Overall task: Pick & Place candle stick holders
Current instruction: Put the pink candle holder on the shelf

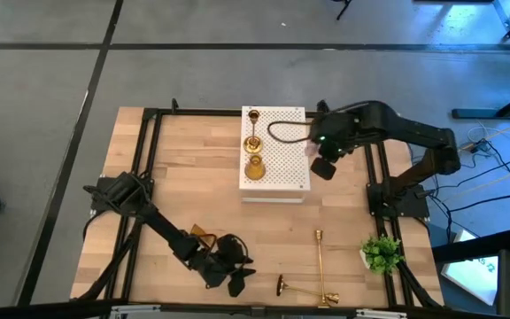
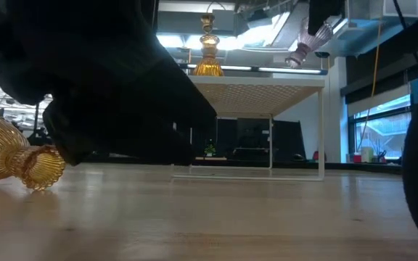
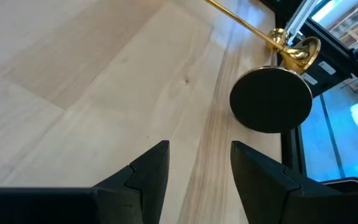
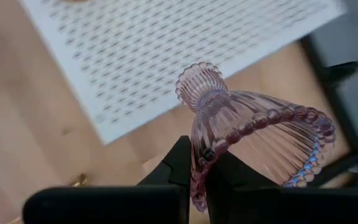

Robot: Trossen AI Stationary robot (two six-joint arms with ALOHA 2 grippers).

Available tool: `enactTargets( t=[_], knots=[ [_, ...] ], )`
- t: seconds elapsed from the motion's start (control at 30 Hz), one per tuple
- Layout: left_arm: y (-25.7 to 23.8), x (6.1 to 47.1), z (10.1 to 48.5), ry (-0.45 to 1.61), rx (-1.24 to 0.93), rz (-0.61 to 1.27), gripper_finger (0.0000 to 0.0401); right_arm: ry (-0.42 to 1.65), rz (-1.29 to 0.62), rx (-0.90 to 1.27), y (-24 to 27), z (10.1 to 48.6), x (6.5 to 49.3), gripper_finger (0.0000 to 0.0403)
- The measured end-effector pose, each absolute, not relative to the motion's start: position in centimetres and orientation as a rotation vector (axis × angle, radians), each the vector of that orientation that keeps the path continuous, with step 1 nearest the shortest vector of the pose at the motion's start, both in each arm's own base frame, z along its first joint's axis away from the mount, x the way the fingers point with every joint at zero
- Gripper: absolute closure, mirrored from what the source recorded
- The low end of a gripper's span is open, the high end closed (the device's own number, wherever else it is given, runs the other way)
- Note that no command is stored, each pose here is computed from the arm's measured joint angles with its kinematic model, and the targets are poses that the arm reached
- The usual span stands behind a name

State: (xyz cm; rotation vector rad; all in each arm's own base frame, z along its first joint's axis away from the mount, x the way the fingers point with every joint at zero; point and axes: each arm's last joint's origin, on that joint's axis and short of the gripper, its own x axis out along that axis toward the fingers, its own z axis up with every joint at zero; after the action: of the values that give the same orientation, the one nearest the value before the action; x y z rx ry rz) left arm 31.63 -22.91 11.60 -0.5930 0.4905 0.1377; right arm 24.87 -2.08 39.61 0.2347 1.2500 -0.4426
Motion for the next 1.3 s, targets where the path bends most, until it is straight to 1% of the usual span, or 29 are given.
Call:
enactTargets(
  t=[0.13,0.3,0.47,0.67,0.77,1.07,1.3],
  knots=[
    [-22.6,31.8,11.6,0.481,-0.571,0.15,0.0235,1.311,-0.375,0.209,-0.8,38.4,26.4,0.0383],
    [-22.5,31.8,11.7,0.444,-0.55,0.193,0.0235,1.4,-0.315,0.093,1.0,36.3,28.7,0.0383],
    [-22.6,31.7,11.8,0.403,-0.533,0.24,0.0235,1.442,-0.32,-0.032,2.3,34.7,30.0,0.0383],
    [-22.8,31.4,11.9,0.368,-0.544,0.278,0.0235,1.435,-0.333,-0.12,2.8,34.6,30.2,0.0383],
    [-22.8,31.4,11.9,0.362,-0.55,0.286,0.0235,1.433,-0.323,-0.129,2.8,34.7,30.0,0.0383],
    [-22.8,31.4,11.9,0.358,-0.55,0.289,0.0235,1.454,-0.245,-0.107,2.8,34.7,30.0,0.0383],
    [-22.8,31.4,11.9,0.357,-0.548,0.291,0.0235,1.417,-0.216,-0.095,2.8,35.8,30.1,0.0383]
  ],
)
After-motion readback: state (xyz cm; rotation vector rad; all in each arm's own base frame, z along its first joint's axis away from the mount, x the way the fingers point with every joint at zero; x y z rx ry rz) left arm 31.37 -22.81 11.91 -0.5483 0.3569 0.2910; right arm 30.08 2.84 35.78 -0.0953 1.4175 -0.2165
